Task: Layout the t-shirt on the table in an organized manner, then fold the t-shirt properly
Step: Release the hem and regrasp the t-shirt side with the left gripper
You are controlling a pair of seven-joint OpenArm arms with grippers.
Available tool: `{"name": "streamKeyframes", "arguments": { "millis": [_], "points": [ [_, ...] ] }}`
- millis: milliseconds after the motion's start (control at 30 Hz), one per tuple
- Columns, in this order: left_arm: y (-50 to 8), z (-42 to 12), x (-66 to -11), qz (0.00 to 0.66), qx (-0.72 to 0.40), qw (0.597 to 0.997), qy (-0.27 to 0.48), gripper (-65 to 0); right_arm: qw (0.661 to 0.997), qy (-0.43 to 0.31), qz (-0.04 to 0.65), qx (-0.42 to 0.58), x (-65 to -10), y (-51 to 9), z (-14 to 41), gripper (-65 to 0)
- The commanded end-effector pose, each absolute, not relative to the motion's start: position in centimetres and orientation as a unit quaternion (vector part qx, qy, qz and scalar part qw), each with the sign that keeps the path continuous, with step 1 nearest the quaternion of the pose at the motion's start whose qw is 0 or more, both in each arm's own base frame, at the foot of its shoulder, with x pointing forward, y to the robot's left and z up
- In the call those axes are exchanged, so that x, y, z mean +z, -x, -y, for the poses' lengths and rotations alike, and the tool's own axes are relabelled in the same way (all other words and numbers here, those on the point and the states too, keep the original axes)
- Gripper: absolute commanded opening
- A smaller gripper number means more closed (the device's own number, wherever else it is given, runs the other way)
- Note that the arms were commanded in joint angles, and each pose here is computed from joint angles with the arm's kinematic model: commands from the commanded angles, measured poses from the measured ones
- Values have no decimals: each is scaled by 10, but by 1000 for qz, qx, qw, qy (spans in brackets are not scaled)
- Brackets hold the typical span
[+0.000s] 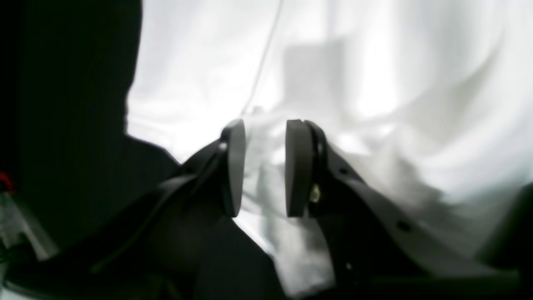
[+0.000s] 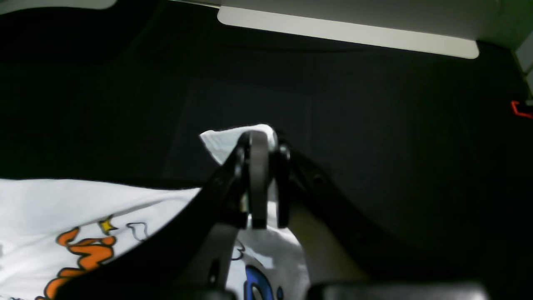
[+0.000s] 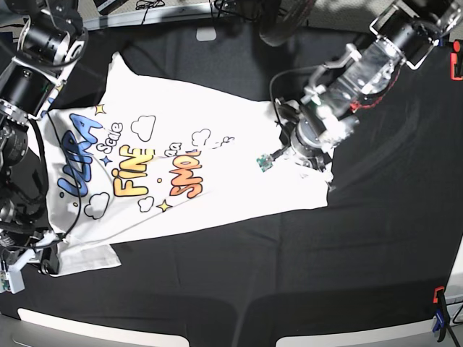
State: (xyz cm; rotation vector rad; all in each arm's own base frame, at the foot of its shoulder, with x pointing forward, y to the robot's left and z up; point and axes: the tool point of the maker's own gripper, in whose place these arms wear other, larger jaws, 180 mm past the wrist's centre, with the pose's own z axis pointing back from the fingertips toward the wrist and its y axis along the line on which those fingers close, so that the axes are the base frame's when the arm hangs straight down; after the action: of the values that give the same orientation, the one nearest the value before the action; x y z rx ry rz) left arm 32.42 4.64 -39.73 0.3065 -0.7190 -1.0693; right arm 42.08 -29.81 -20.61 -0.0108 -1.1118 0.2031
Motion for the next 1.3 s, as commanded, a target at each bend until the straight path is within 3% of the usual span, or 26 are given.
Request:
{"name": "streamKeyframes", "arguments": {
  "millis": [0,200,367,633,833,1033,1267],
  "points": [
    [-345,-48,-378,366,-489,771,-179,-483,826,14,555,98,-181,-426,303,-650],
    [-351,-36,-389,361,-529,732,-232,-468,826,14,555,98,-181,-426,303,-650],
    [-348,-28,-400,334,-514,753,-238,-468,826,14,555,98,-181,-426,303,-650],
    [-361,9,-378,394,-496,744,-214,-468,826,14,555,98,-181,-426,303,-650],
    [-356,-12,-401,343,-493,764,-236,-468,827,14,554,98,-182,-426,303,-650],
    [-358,2,-399,370,-500,755,-206,-469,827,14,554,98,-182,-426,303,-650],
    [-372,-28,-394,361,-496,752,-242,-469,828,14,552,98,-183,-426,303,-650]
  ]
}}
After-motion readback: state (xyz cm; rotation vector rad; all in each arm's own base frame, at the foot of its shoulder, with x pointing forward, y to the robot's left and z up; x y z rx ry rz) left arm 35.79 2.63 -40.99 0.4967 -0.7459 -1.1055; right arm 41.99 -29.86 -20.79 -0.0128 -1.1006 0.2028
